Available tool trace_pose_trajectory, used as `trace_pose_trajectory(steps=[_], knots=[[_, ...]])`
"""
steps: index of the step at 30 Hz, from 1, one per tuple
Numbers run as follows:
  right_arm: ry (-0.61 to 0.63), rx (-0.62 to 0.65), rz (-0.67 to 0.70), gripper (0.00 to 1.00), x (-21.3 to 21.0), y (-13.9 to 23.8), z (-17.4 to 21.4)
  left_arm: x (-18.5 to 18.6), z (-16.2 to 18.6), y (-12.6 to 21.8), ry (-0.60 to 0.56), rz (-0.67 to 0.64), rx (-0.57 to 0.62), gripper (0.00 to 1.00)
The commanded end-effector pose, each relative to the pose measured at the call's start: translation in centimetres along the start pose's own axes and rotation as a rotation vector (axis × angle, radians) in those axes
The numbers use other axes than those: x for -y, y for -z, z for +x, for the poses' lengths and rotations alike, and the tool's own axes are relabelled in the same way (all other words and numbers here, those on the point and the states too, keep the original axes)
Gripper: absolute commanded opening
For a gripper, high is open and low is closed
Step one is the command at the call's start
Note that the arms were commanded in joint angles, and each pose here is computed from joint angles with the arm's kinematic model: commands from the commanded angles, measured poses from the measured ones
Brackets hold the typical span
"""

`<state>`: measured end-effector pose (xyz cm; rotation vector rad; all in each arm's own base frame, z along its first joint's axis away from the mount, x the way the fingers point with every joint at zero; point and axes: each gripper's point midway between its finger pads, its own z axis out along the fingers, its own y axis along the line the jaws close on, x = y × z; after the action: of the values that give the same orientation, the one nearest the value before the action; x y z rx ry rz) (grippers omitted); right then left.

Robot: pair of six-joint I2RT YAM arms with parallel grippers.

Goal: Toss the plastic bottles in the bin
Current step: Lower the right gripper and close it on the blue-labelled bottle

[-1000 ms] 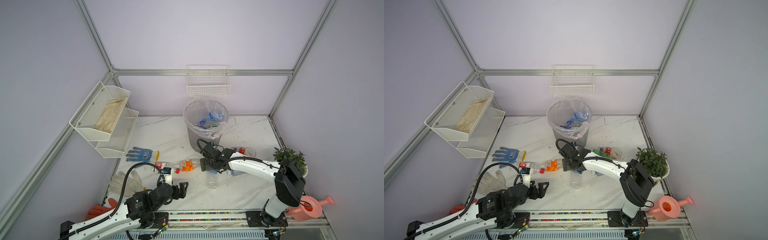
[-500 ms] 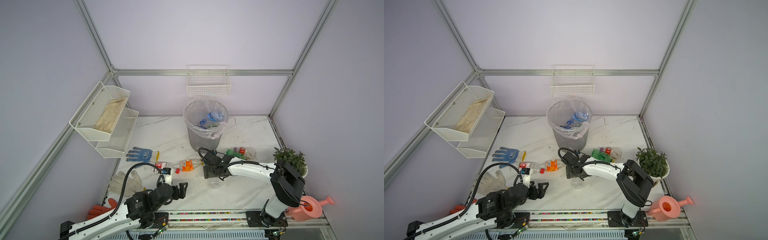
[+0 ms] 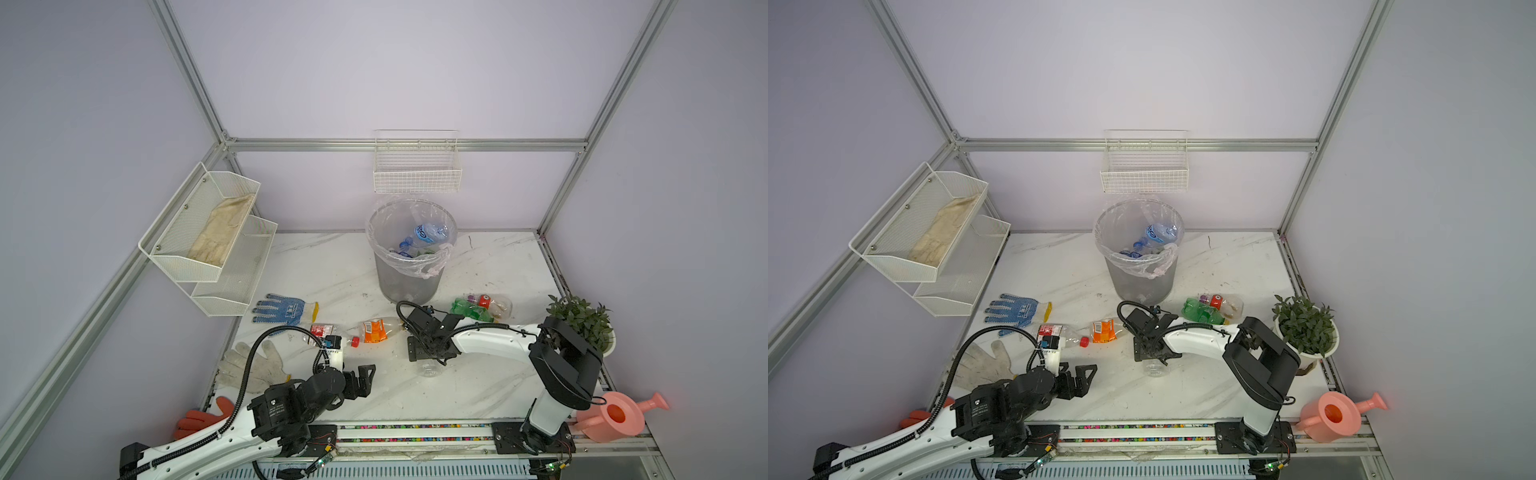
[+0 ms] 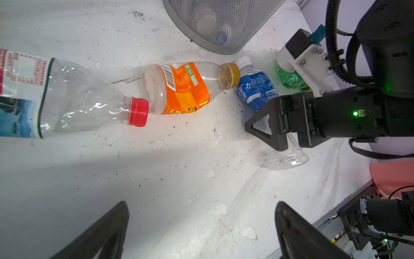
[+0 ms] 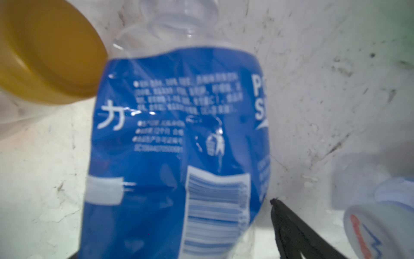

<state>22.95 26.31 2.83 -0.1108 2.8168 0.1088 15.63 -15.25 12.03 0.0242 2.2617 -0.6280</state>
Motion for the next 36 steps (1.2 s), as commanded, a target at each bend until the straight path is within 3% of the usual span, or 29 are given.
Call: trace_pose_trajectory(steps=[1,10,18,27,36], knots=[[-0.026,0.020,-0.004,0.88,0.1,0.9,-0.3,0.0,0.3,-0.1,0.010,0.008,-0.004,1.00],[-0.032,0.061,-0.001,0.73,0.6,2.6,-1.1,1.0,-0.8,0.3,-0.031,0.019,0.006,1.00],[-0.013,0.083,-0.004,0.59,1.1,3.3,-1.2,0.9,0.0,-0.1,0.011,0.018,-0.018,1.00],[0.003,0.069,-0.001,0.31,1.4,2.8,-0.6,0.3,-0.2,-0.2,0.020,-0.006,0.002,1.00],[0.016,0.087,-0.007,0.22,0.3,3.7,-1.9,0.1,-0.1,-0.1,0.033,0.011,0.014,1.00]])
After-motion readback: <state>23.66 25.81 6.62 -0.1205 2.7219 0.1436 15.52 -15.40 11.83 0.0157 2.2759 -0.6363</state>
